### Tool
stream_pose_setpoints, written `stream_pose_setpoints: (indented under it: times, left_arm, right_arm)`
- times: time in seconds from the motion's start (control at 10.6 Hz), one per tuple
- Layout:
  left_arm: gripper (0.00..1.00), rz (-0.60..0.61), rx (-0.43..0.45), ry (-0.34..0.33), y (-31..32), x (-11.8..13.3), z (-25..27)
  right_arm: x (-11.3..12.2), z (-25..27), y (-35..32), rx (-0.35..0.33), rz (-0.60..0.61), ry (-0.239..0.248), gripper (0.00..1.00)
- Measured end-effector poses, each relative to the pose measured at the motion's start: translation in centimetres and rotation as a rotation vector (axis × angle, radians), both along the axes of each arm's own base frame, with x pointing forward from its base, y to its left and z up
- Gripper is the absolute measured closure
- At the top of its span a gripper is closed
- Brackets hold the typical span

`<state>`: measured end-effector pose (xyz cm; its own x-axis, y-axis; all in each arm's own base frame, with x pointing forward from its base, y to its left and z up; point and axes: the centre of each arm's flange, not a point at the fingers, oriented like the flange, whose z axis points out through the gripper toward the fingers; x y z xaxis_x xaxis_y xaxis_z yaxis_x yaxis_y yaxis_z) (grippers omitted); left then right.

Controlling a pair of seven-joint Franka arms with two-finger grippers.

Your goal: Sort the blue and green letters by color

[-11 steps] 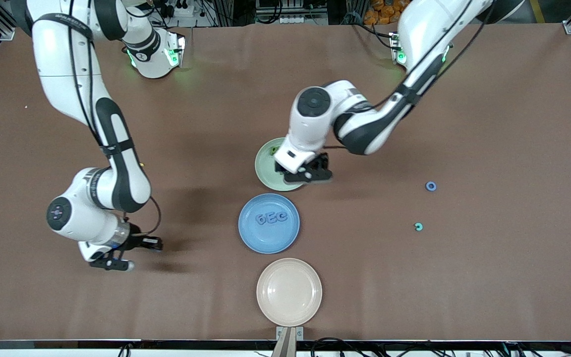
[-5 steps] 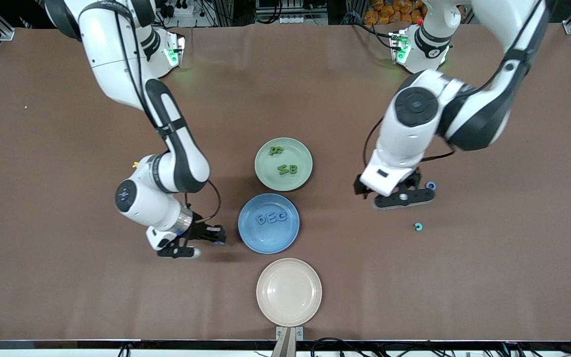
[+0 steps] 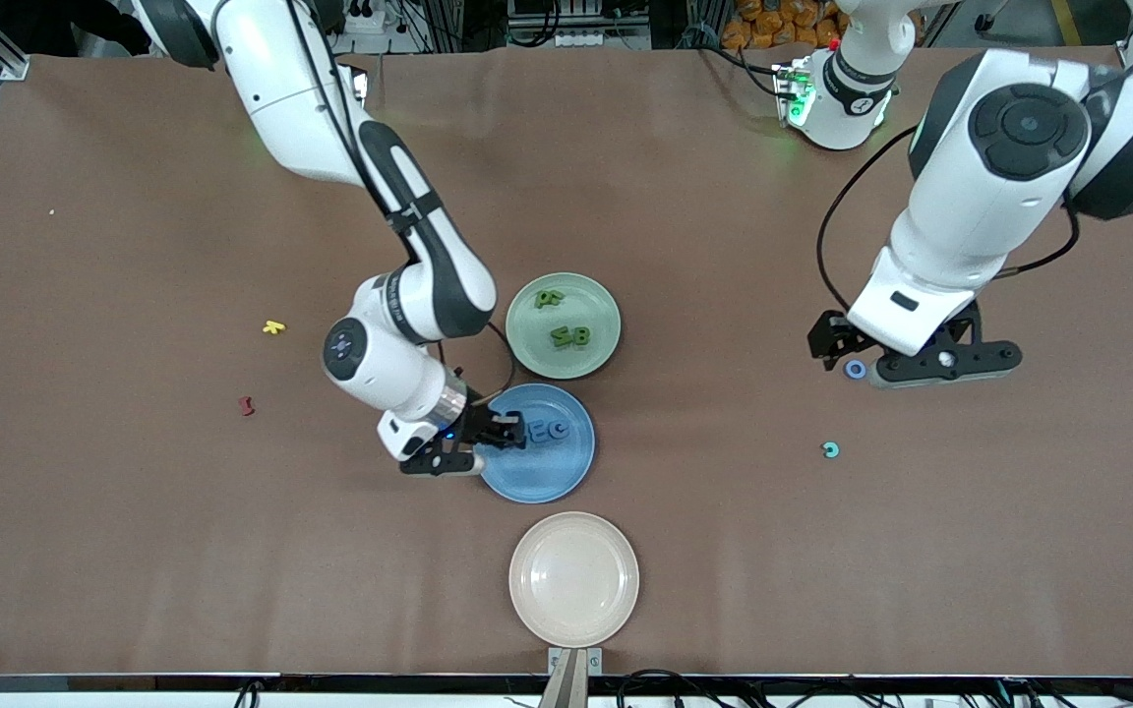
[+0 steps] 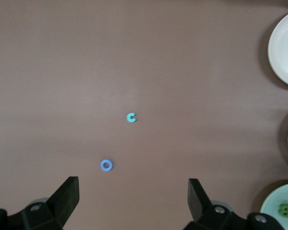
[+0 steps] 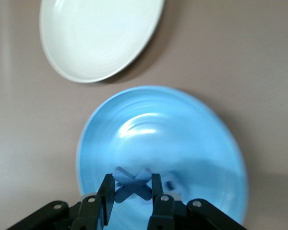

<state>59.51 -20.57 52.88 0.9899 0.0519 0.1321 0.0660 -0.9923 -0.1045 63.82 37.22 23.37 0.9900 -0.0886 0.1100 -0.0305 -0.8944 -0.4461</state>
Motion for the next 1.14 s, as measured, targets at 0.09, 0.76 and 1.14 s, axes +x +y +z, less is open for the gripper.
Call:
stream_pose_setpoints:
  times: [0.09,0.76,1.14]
  left_arm:
    - [0.00,-0.004,0.029,0.008,1.0,-0.5,1.1]
    - [0.00,0.010,-0.077,0.038,13.0,-1.9,8.8]
    - [0.00,0.043,-0.078,0.068,14.6,-2.7,10.8]
  right_arm:
    - [-0.9,0.1,1.8,0.010,0.002,-0.010,0.65]
    - [-1.1,0.3,2.4,0.010,-0.004,-0.034,0.00]
    - [2.4,-0.3,-5.3,-0.161,0.051,-0.010,0.00]
